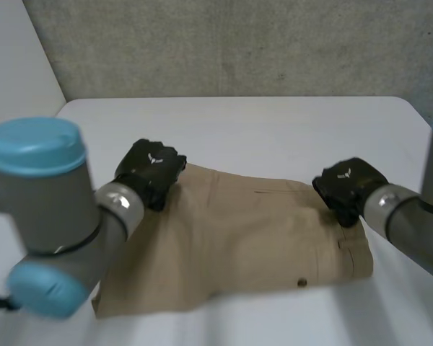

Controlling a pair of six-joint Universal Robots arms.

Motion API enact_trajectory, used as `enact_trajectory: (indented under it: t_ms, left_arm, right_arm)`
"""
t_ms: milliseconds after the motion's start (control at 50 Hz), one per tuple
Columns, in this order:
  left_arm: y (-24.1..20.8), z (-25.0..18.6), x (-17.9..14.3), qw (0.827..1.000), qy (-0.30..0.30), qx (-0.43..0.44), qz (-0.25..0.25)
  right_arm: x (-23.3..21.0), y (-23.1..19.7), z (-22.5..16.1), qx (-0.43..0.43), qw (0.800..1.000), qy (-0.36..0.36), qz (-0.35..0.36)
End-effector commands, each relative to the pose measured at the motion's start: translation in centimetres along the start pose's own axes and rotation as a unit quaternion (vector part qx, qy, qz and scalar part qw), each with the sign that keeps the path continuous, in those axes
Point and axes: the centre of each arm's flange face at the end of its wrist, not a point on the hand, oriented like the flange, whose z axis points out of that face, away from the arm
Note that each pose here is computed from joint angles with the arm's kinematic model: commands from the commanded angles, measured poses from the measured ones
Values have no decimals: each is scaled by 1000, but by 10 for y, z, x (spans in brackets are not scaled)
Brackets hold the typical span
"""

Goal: Fold the shorts.

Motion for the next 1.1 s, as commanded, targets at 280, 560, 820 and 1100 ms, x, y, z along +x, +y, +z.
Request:
enact_trajectory:
  t_ms: [280, 560, 820, 1100]
  left_arm:
    - [28, 163, -32, 982, -93, 143, 81]
    - [56, 183, -8, 977, -76, 180, 91]
    - [24, 140, -43, 976, -145, 148, 71]
    - [19, 23, -36, 988, -68, 59, -130]
  right_arm:
    - [8, -22, 105, 122, 983, 136, -8]
    - [4, -17, 121, 133, 978, 160, -3]
    - [44, -55, 46, 175, 971, 137, 85]
    - [14, 9, 9, 52, 984, 33, 169]
